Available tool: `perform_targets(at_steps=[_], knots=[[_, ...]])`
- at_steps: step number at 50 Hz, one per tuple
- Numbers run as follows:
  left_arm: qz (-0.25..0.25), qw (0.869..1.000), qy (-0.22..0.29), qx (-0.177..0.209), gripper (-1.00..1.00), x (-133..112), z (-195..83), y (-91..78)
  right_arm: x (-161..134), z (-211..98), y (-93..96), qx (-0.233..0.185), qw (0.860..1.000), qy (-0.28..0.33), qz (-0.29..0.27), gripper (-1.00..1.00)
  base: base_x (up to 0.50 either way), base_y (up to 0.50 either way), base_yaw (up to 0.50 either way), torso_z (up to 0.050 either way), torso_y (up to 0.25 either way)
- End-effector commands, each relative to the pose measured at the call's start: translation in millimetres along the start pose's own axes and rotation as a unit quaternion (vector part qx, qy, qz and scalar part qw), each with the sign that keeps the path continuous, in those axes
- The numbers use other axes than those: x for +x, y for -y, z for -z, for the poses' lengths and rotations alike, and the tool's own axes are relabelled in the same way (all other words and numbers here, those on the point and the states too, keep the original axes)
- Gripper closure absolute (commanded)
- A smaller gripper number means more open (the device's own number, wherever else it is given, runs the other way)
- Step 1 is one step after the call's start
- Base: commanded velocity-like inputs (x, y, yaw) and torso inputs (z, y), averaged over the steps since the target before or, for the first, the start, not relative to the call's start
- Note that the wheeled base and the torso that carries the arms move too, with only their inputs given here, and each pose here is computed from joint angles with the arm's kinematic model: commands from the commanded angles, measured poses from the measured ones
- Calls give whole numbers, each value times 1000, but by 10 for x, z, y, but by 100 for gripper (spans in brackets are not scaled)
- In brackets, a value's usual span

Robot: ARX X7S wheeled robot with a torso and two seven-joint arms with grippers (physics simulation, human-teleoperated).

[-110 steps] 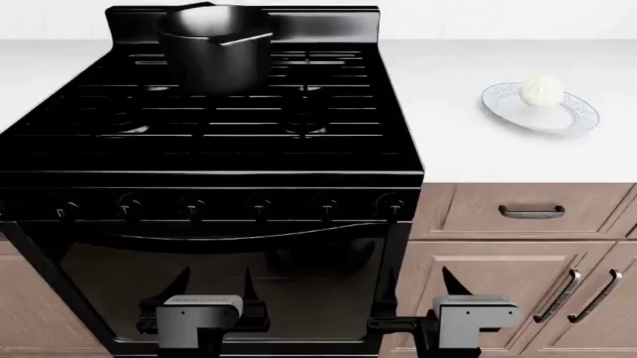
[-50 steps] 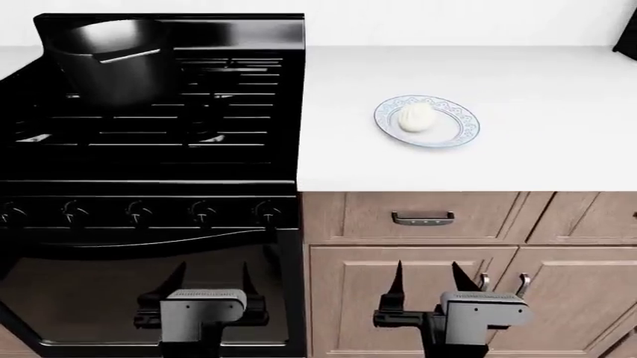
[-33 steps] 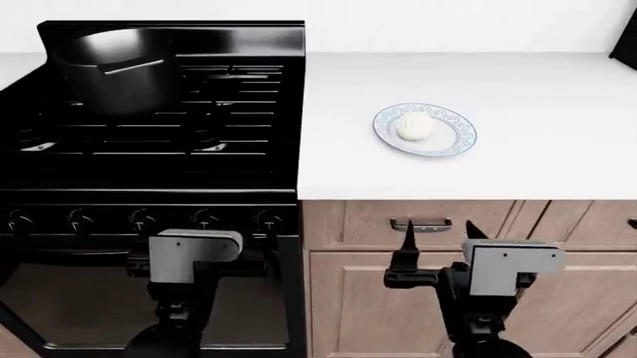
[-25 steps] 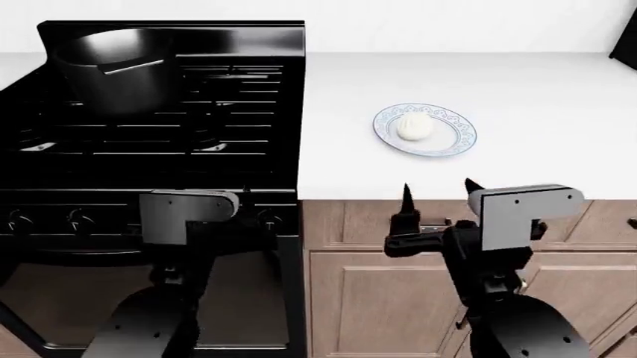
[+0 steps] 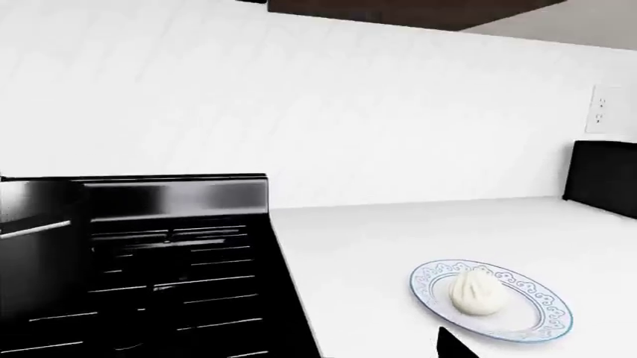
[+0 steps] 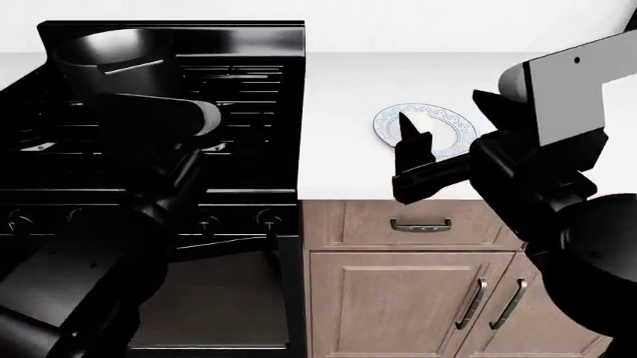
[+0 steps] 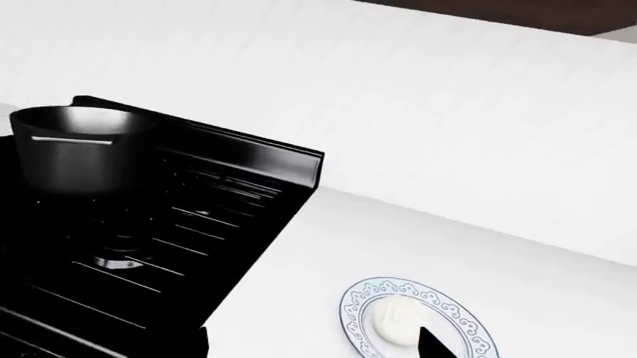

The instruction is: Frozen meat rests on a plate on the counter. Retrieve the meat and place it in a pot on a burner. Then turn the burner on.

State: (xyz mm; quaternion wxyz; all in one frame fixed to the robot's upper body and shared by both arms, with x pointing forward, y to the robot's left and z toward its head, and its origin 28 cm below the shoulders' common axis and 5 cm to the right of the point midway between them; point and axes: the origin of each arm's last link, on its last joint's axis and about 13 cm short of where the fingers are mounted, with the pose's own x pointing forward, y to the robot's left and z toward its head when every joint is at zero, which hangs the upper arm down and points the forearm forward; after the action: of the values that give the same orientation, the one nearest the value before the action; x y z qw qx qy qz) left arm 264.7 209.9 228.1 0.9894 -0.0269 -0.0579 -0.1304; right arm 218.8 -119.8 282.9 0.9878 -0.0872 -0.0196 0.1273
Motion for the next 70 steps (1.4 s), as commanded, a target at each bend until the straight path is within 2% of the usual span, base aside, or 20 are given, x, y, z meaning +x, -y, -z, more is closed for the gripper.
perform_targets(at_steps=[1,10,21,50,54,57,60,63,69,70], knots=[[36,998,50,-21,-100,0,-275,-17,-205,-172,87,-26,999,-18,-12,-100,0,0,0,0,0],[43,998,51,-15,-100,-4,-278,1,-199,-169,111,-9,1000,-18,-7,-100,28,0,0,0,0],[44,997,59,-10,-100,4,-298,14,-200,-183,152,14,1000,-8,9,-100,500,0,0,0,0],[54,997,55,-7,-100,-30,-263,21,-221,-169,128,9,999,-34,5,-100,500,0,0,0,1],[54,997,52,-8,-100,-17,-240,20,-235,-163,134,-3,999,-47,-4,-100,52,0,0,0,3],[58,997,48,-12,-100,-9,-215,21,-223,-179,168,-19,997,-70,11,-100,0,0,0,0,0],[59,997,43,-14,-100,13,-190,18,-202,-215,191,-11,995,-91,26,-100,0,0,0,0,0],[60,997,39,-17,-100,23,-174,11,-182,-255,211,14,992,-125,24,-100,0,0,0,0,0],[59,997,35,-20,-100,48,-148,-1,-191,-329,263,17,990,-137,7,-100,0,0,0,0,0],[59,997,34,-21,-100,54,-144,-1,-203,-337,270,19,989,-144,-10,-100,0,0,0,0,0]])
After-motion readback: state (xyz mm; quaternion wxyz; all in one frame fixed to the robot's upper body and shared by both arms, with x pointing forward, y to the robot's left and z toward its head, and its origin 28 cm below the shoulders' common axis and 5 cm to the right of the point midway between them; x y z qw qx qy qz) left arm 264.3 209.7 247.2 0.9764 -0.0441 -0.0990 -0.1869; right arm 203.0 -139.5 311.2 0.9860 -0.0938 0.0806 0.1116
